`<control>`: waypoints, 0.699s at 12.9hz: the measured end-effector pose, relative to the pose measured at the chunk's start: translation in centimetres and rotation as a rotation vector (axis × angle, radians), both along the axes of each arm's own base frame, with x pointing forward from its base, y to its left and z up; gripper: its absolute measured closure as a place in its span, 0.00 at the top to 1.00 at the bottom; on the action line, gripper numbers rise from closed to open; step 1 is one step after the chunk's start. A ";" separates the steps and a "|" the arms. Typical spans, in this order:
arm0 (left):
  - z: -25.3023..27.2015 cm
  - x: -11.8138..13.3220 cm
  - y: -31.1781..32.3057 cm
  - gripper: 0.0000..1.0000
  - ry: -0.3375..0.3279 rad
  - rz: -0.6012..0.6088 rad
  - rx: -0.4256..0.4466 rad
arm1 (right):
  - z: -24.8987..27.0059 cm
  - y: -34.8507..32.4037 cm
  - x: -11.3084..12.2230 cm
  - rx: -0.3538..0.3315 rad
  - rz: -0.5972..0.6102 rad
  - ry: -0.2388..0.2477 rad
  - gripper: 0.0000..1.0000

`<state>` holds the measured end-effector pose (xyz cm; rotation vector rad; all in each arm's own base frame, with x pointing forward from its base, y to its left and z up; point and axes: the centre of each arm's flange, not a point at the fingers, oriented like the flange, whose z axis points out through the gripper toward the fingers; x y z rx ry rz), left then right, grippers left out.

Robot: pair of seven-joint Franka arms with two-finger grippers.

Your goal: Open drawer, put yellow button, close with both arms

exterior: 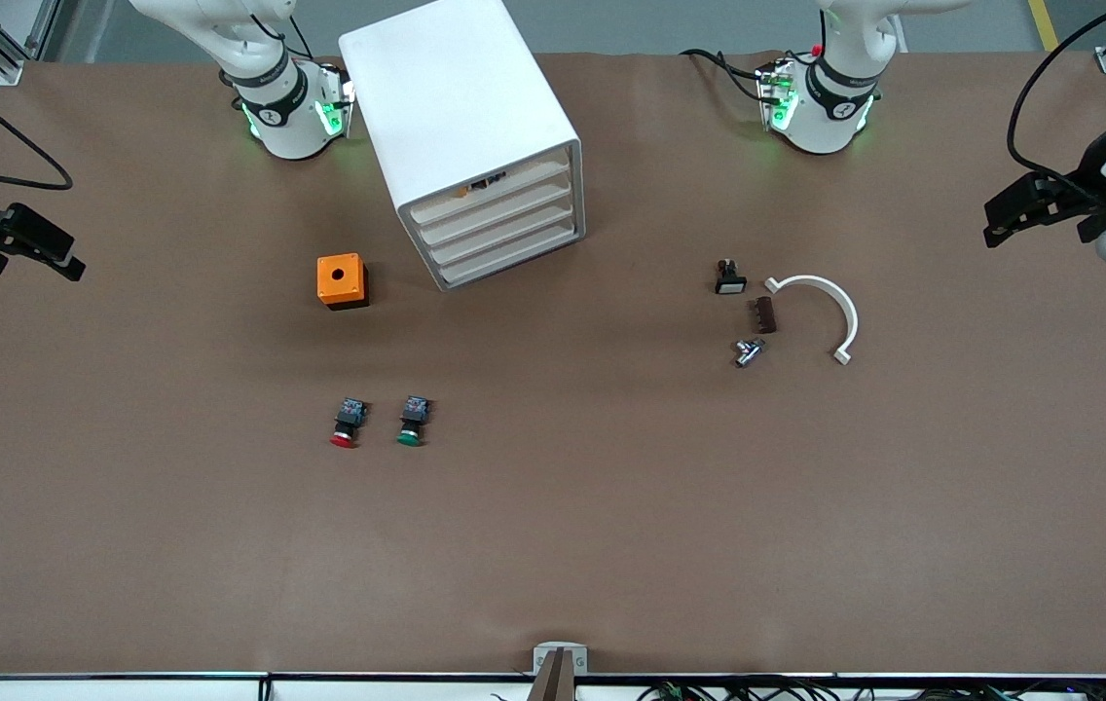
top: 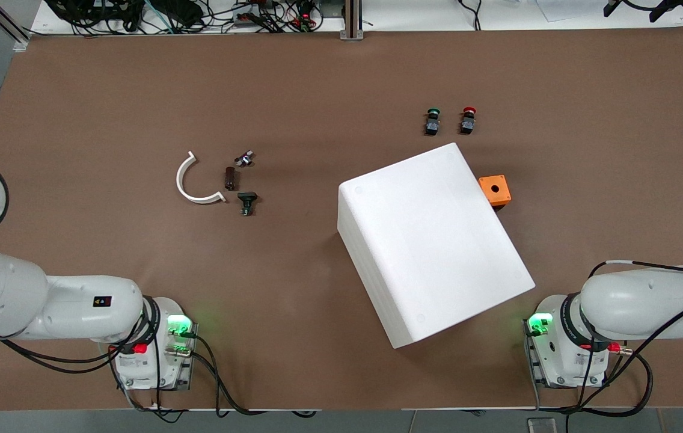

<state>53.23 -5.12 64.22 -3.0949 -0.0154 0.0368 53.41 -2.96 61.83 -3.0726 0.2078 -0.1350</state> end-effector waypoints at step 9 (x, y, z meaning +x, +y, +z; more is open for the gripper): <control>-0.1 -0.5 0.4 1.00 -0.020 0.003 0.000 | 0.0 0.0 0.0 0.000 0.001 0.000 1.00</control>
